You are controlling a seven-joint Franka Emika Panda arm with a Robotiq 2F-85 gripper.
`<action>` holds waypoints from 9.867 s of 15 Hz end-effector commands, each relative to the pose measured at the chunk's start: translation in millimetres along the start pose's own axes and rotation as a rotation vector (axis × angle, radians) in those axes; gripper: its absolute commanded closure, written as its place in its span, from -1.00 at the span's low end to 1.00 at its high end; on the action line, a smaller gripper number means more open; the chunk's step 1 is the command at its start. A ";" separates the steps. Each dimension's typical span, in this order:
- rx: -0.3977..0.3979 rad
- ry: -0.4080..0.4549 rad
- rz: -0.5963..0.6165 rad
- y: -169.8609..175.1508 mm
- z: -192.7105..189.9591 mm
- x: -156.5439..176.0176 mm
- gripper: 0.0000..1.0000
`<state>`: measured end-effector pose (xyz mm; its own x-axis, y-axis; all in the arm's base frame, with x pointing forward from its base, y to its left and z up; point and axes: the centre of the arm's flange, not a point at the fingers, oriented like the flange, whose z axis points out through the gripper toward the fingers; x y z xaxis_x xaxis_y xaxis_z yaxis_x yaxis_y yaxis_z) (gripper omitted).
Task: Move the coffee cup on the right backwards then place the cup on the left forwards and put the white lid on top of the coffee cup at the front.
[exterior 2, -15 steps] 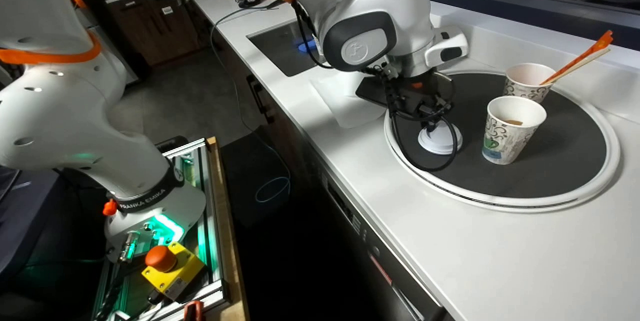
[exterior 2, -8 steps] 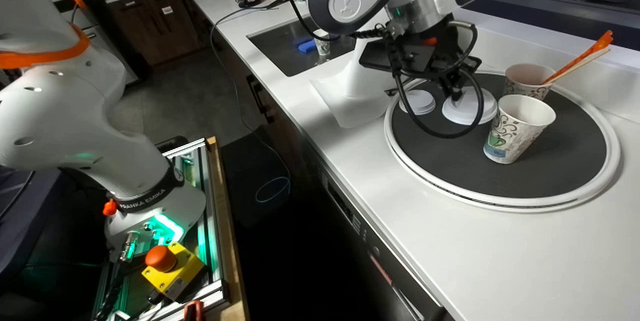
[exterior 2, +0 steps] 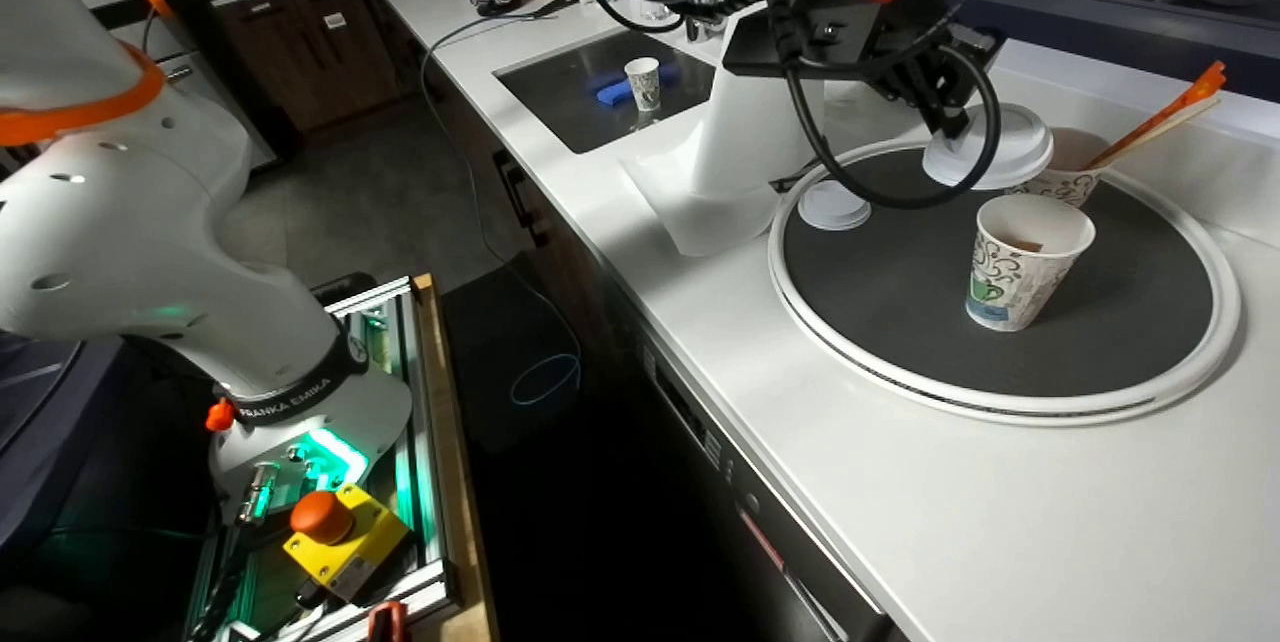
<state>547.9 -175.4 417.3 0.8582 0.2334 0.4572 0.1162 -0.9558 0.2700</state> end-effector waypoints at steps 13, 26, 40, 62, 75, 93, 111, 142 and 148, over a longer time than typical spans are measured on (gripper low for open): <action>0.018 -0.023 0.070 53.2 45.2 2.5 0.95; 0.051 -0.152 -0.051 52.0 63.9 31.6 0.95; 0.065 -0.196 -0.063 28.5 90.0 36.4 0.95; 0.019 -0.203 -0.035 30.6 90.8 42.2 0.95; 0.022 -0.207 -0.077 14.6 78.5 43.3 0.95; -0.008 -0.271 -0.081 3.6 98.5 42.3 0.95; -0.068 -0.241 -0.057 5.1 76.6 48.0 0.95; -0.094 -0.293 -0.030 5.3 99.8 43.5 0.95; -0.074 -0.280 -0.015 6.0 97.5 43.8 0.17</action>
<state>635.2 -188.1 355.7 0.9570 0.2032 0.2068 0.1191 -0.9259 0.3586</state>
